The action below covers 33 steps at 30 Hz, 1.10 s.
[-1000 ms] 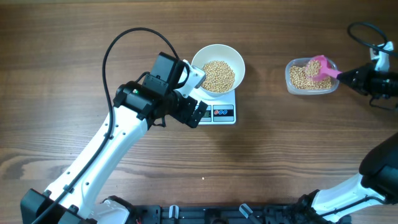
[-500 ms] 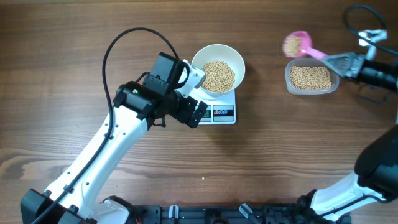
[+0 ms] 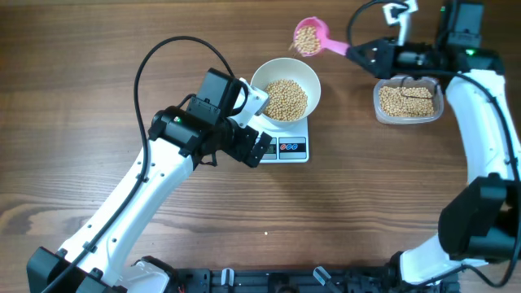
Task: Scoop item into bowl and weigh 150g on scale
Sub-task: 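Carry the filled scoop over the white bowl and tip it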
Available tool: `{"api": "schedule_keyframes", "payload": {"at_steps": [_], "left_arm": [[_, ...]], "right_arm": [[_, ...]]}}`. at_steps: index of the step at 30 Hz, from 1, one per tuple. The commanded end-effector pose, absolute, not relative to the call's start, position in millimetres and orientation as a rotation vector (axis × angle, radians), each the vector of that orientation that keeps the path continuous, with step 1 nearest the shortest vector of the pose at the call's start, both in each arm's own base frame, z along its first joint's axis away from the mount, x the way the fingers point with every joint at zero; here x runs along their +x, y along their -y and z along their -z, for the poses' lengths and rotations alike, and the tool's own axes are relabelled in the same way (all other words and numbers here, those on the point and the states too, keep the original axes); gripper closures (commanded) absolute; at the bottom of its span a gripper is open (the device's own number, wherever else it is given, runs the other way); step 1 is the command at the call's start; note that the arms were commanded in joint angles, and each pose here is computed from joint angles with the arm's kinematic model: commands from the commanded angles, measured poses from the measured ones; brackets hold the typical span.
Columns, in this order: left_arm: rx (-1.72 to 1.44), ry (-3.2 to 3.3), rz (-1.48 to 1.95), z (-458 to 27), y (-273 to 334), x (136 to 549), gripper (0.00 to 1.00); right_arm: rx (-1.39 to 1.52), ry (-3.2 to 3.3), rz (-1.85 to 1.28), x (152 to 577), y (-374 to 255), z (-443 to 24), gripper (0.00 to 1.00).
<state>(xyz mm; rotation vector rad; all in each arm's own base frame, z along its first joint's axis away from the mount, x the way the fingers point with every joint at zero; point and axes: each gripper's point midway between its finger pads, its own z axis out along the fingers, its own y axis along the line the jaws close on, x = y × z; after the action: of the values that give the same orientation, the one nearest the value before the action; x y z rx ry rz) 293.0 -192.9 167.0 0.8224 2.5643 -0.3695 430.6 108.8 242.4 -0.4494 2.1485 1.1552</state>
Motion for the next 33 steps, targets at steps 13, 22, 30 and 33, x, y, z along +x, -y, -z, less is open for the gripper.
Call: {"api": "schedule_keyframes", "payload": {"at_steps": [13,22,30,33], "left_arm": [[0.795,-2.537,0.368,-179.0,191.1,295.9,0.00],[0.795,-2.536,0.368,-179.0,191.1,295.9,0.00],[0.795,-2.537,0.368,-179.0,191.1,295.9,0.00],[0.795,-2.537,0.368,-179.0,191.1,295.9,0.00]], "right_arm": [[-0.458,-2.416,-0.811,420.5,-134.8,-205.1,0.96],[-0.632,-2.426,-0.616,416.5,-156.5,-193.1,0.96],[-0.648,-2.375,-0.473,418.8,-151.5,-215.0,0.96],[-0.662,-2.343,-0.414,417.9,-145.9,-226.5,0.96]]}}
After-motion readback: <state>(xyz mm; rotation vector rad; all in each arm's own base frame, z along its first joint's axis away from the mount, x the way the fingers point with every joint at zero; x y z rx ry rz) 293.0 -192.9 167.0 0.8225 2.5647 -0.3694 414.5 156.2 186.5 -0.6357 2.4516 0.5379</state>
